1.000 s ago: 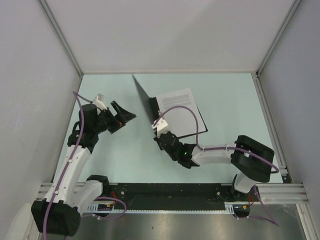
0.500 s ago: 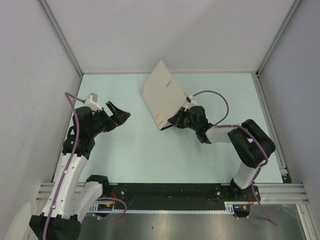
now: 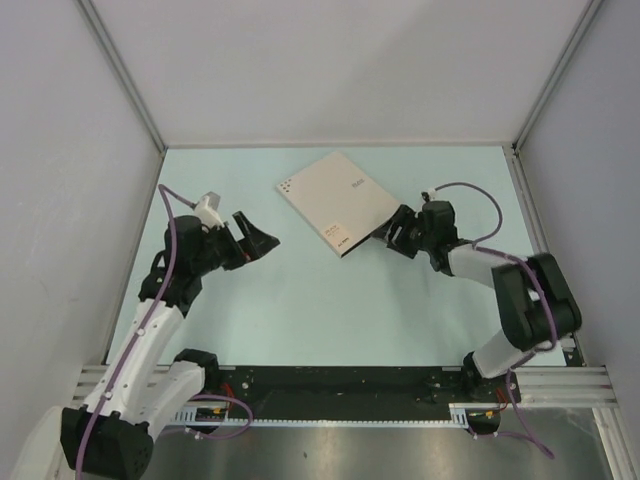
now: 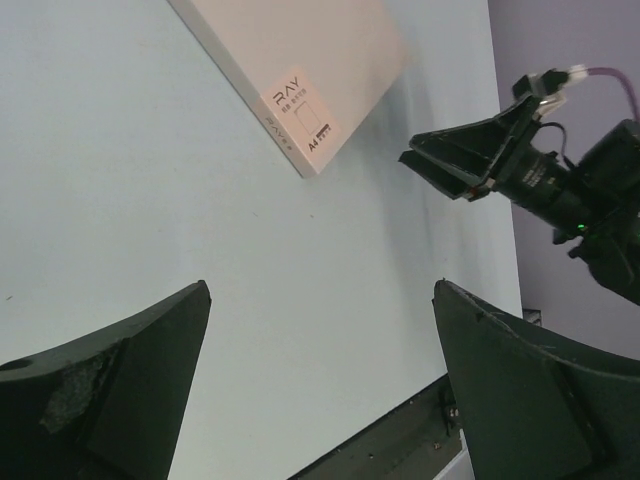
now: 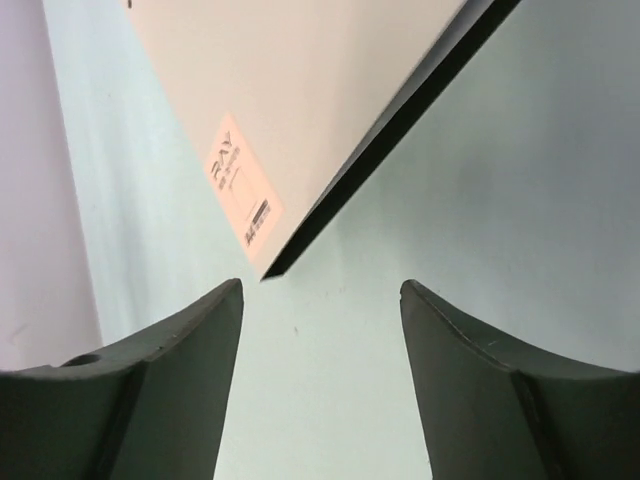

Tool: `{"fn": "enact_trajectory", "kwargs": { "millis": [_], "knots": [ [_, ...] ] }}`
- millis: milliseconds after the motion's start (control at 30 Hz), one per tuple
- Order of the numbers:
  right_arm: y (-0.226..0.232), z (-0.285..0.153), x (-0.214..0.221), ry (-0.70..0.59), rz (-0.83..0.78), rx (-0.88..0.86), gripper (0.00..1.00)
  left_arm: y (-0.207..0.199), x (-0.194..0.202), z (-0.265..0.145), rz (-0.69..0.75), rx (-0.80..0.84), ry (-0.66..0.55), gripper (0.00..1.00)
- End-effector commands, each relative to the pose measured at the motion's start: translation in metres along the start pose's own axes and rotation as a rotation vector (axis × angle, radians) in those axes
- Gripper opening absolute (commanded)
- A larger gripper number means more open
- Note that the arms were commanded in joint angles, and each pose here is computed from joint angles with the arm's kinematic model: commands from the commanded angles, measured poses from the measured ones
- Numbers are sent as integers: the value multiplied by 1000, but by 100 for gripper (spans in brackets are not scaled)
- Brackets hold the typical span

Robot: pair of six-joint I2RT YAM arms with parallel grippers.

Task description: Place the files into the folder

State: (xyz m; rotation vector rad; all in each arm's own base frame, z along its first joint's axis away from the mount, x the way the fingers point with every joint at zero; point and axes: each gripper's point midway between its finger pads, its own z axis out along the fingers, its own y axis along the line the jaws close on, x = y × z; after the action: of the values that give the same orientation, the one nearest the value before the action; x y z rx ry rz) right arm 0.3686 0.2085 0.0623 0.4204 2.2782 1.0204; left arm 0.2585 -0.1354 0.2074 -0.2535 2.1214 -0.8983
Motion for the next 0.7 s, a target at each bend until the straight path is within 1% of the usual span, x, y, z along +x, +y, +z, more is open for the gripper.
{"fn": "enact_trajectory", "kwargs": {
  "millis": [0, 33, 67, 100, 167, 200, 233, 267, 300, 333, 400, 433, 533, 667],
  "knots": [
    [-2, -54, -12, -84, -183, 190, 70, -22, -2, 5, 55, 77, -3, 99],
    [-1, -65, -13, -100, -237, 217, 71, -26, -2, 7, 64, 86, -2, 100],
    [13, -83, -21, -153, -273, 207, 72, -35, 3, 8, 83, 109, 17, 100],
    [12, -95, -17, -171, -310, 259, 74, -42, 2, 10, 101, 118, 17, 100],
    [19, -117, -23, -233, -368, 295, 76, -61, 10, 11, 163, 159, 42, 100],
    [31, -138, -18, -250, -395, 279, 78, -72, 6, 11, 189, 168, 31, 100],
    [36, -148, -17, -264, -412, 278, 79, -85, 14, 10, 230, 202, 51, 99],
    [44, -162, -20, -292, -432, 267, 95, -95, 15, 8, 255, 223, 48, 100],
    [53, -184, -18, -316, -443, 235, 100, -108, 9, 5, 279, 242, 23, 100],
    [62, -196, -16, -332, -456, 201, 100, -121, 15, 1, 315, 278, 30, 100],
    [76, -219, -14, -359, -464, 140, 100, -138, 9, -7, 346, 311, -9, 100],
    [87, -240, -16, -416, -463, 82, 100, -146, 10, -12, 363, 331, -25, 100],
    [111, -272, -15, -482, -486, -44, 100, -164, 4, -24, 374, 398, -73, 100],
    [120, -294, -12, -521, -529, -111, 100, -176, -2, -37, 371, 447, -116, 100]
  ]
}}
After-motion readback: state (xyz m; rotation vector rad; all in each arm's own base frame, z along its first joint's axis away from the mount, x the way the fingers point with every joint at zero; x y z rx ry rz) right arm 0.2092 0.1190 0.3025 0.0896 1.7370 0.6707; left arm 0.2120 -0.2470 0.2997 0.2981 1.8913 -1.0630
